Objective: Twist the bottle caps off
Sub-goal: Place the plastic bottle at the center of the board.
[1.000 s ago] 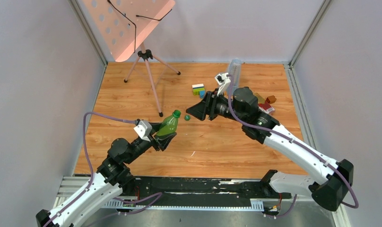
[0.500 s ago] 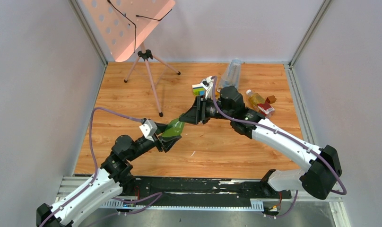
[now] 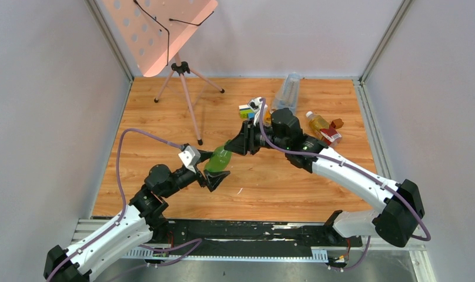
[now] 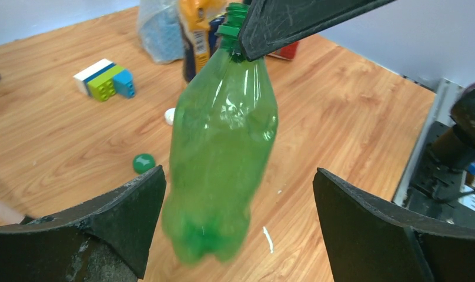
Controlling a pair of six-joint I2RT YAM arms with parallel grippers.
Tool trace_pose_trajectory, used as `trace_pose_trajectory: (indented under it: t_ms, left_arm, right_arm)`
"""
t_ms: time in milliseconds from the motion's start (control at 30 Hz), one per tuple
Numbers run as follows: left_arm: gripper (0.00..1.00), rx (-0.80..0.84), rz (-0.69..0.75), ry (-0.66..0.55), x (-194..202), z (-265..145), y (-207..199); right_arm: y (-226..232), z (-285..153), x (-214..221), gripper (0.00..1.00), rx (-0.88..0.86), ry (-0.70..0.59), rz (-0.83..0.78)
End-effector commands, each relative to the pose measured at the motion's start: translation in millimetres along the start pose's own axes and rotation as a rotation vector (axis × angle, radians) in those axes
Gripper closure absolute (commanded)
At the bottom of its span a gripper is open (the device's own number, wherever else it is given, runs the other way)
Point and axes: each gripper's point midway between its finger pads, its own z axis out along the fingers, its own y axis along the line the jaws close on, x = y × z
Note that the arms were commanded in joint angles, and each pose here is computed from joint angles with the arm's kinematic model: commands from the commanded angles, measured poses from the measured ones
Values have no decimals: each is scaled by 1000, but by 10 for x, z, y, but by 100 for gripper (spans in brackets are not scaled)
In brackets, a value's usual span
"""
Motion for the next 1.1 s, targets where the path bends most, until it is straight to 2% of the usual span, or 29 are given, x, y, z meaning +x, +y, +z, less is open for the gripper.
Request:
trace_pose_trajectory:
  t_ms: [0, 167, 533, 767, 1067]
  left_arm:
    - [0, -158, -24, -49, -167, -42, 244]
    - [0, -266, -40, -46, -141, -153, 409]
    - [0, -284, -35, -38, -132, -199, 432]
    - [0, -296, -29, -29, -117, -213, 453]
    - [0, -298, -28, -24, -95, -206, 461]
  right_arm:
    - [-608, -96, -245, 99, 331, -115, -160]
    - [-1096, -114, -268, 99, 561, -121, -231]
    - [-1475, 234, 63, 92, 630, 18, -246]
    - [-1454, 260, 158, 69, 598, 58, -256]
    - [-1351, 232, 160, 55, 558, 65, -251]
